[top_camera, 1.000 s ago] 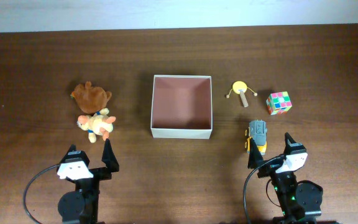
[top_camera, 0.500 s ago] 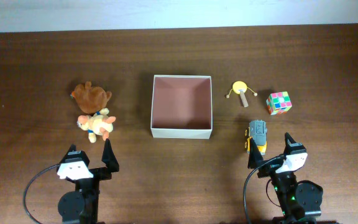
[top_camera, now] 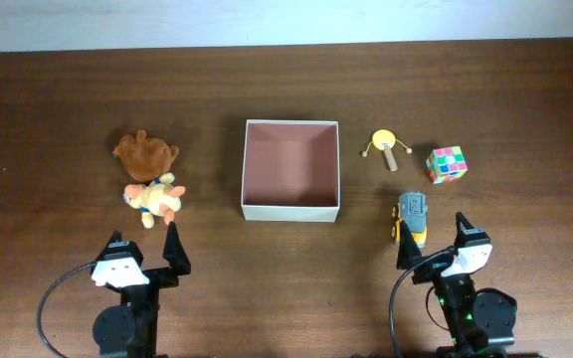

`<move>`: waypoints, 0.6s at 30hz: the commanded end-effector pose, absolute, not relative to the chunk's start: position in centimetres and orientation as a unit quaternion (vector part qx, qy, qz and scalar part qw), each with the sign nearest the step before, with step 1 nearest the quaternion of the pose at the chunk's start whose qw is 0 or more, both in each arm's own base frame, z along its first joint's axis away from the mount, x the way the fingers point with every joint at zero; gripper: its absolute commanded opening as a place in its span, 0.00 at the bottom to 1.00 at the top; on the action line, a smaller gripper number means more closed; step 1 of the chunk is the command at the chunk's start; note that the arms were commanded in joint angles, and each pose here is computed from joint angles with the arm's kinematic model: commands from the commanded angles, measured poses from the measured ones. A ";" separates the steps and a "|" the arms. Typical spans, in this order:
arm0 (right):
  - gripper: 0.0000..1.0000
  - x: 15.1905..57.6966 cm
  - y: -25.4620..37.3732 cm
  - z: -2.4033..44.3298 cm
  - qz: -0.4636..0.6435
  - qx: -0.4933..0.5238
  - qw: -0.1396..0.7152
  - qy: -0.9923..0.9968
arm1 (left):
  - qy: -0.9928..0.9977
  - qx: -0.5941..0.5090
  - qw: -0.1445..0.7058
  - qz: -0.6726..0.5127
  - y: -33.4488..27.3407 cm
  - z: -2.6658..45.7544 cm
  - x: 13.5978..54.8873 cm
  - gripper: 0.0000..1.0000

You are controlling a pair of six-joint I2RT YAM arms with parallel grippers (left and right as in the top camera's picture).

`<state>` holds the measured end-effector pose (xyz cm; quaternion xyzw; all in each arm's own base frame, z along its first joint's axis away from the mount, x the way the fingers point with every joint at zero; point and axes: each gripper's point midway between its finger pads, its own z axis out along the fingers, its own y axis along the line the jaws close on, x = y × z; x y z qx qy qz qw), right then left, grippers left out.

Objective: Pack container

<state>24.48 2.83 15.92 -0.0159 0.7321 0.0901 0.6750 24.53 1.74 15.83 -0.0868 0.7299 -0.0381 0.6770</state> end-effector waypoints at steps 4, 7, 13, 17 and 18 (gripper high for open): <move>0.99 24.5 2.7 16.3 0.094 -0.008 0.683 0.724 | 0.731 -0.079 0.678 -0.031 1.7 15.6 24.5 0.99; 0.99 24.4 3.2 16.6 0.116 -0.009 0.684 0.720 | 0.730 -0.079 0.678 -0.031 1.7 15.6 24.5 0.99; 0.99 23.5 4.9 19.7 0.165 -0.030 0.685 0.709 | 0.730 -0.079 0.678 -0.032 1.7 15.6 24.5 0.99; 0.99 22.5 4.8 24.3 0.153 -0.039 0.679 0.717 | 0.731 -0.079 0.678 -0.031 1.7 15.6 24.5 0.99; 0.99 22.4 4.6 25.5 0.143 -0.042 0.672 0.726 | 0.731 -0.079 0.678 -0.031 1.7 15.6 24.5 0.99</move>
